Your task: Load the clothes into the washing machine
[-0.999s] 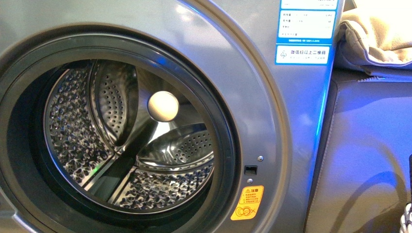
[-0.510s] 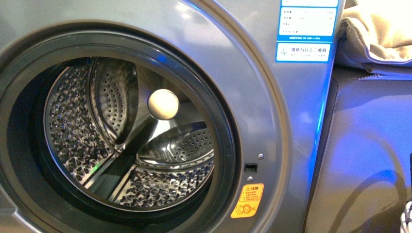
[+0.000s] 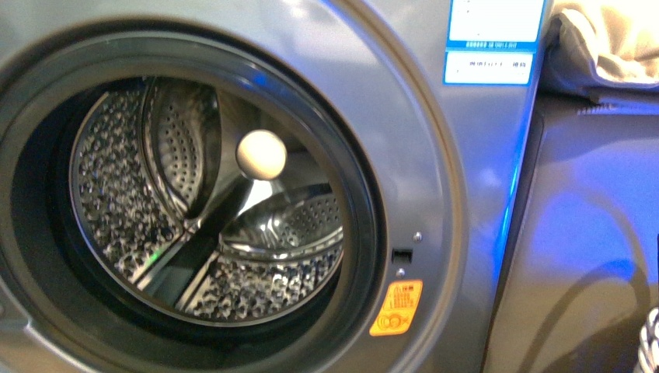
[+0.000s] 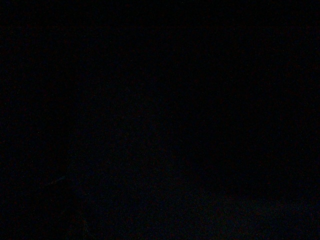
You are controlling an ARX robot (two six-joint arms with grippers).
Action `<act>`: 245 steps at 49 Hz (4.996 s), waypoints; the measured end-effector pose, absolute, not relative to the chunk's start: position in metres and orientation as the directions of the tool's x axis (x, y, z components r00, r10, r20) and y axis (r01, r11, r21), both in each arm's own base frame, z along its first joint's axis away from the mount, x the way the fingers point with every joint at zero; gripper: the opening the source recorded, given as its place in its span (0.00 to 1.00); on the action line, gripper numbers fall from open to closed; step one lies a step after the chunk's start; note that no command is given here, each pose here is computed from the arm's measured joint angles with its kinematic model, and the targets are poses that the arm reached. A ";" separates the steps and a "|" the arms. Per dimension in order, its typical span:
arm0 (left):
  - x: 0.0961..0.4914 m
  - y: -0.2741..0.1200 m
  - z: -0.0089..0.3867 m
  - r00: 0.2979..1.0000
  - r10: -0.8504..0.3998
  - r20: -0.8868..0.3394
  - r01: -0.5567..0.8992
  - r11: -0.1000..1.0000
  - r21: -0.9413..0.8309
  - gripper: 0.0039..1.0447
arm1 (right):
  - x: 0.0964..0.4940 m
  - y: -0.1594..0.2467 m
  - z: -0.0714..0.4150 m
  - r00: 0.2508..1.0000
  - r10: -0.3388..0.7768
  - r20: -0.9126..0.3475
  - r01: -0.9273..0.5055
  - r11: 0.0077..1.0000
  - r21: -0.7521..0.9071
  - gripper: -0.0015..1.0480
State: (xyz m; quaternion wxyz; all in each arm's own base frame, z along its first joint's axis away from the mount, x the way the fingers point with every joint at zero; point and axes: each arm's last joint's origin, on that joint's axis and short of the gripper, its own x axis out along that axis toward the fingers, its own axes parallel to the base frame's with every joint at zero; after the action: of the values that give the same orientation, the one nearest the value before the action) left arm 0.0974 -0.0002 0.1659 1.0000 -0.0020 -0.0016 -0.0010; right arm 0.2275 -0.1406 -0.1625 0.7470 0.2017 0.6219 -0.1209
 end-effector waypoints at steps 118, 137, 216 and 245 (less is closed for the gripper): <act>0.097 0.000 0.166 1.000 -0.002 0.003 0.002 1.000 -0.004 0.94 | 0.238 -0.100 0.023 0.608 0.167 -0.776 0.172 0.927 0.334 0.13; 0.097 0.000 0.166 1.000 -0.002 0.003 0.002 1.000 -0.004 0.94 | 0.234 -0.081 0.112 0.749 0.223 -0.624 0.029 0.930 0.368 0.13; 0.097 0.000 0.166 1.000 -0.002 0.003 0.002 1.000 -0.004 0.94 | 0.225 0.007 0.519 0.924 0.353 0.150 -0.354 0.935 -0.020 0.12; 0.097 0.000 0.166 1.000 -0.002 0.003 0.002 1.000 -0.004 0.94 | 0.199 0.121 0.566 0.618 0.749 0.239 -0.726 0.660 -0.193 0.12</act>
State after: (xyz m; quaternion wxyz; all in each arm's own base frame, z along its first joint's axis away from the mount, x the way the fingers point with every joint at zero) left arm 0.0974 -0.0002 0.1659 1.0000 -0.0020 -0.0016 -0.0010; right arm 0.1989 0.1210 0.5662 0.8986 -0.0384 -0.1505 0.4105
